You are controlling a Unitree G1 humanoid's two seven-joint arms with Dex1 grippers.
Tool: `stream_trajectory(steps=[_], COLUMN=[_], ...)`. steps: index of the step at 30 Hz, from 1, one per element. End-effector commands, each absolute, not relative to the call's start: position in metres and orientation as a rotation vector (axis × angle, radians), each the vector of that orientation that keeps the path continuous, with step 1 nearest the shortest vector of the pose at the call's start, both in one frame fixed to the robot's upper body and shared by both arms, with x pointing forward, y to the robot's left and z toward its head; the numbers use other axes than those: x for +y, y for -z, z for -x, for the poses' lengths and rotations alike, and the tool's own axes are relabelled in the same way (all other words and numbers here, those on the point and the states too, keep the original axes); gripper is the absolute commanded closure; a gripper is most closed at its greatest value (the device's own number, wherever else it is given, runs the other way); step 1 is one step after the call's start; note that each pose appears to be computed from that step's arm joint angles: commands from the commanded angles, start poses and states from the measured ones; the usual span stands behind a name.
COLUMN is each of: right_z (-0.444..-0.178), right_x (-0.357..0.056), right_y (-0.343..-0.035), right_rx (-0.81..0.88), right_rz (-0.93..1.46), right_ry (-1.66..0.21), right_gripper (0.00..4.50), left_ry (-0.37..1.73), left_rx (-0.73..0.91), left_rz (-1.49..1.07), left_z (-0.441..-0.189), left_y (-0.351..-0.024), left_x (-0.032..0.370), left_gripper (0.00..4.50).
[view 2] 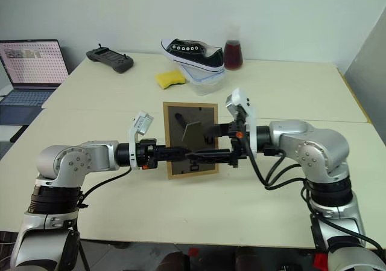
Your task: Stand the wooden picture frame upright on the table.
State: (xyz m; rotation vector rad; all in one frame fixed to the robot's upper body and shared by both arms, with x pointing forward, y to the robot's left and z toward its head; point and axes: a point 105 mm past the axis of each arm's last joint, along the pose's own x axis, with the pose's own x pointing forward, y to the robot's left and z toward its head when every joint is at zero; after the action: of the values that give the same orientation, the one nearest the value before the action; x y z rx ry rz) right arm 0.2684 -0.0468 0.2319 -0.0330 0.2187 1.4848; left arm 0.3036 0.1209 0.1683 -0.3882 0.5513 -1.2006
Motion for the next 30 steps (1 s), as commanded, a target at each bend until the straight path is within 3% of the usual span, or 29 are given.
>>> stream_trajectory(steps=[1, 5, 8, 13, 20, 26, 30], right_z=[-0.271, -0.298, -0.326, -0.328, -0.314, -0.313, -0.312], right_x=[-0.057, -0.08, -0.112, -0.131, -0.095, -0.063, -0.059], right_y=[-0.228, -0.216, -0.214, -0.203, -0.218, -0.226, -0.214], right_rx=[0.189, 0.102, -0.191, -0.638, -1.1, -1.238, -1.241], right_rz=[0.096, 0.299, 0.682, 1.262, 1.38, 1.338, 1.395], right_ry=[-1.449, -1.265, -1.036, -0.859, -0.831, -0.837, -0.9], right_gripper=[0.04, 0.04, 0.04, 0.04, 0.04, 0.04, 0.04], left_ry=[1.213, 1.195, 1.214, 1.274, 1.349, 1.354, 1.351], left_rx=[0.495, 0.576, 0.648, 0.709, 0.748, 0.781, 0.776], left_rz=[0.496, 0.58, 0.701, 0.822, 0.881, 0.882, 0.902], left_z=[-0.305, -0.303, -0.297, -0.286, -0.27, -0.258, -0.253], left_y=[-0.192, -0.189, -0.19, -0.19, -0.191, -0.183, -0.185], left_x=[0.126, 0.128, 0.131, 0.131, 0.118, 0.107, 0.102], left_gripper=[3.21, 3.21, 3.21, 3.21, 3.21, 3.21, 3.21])
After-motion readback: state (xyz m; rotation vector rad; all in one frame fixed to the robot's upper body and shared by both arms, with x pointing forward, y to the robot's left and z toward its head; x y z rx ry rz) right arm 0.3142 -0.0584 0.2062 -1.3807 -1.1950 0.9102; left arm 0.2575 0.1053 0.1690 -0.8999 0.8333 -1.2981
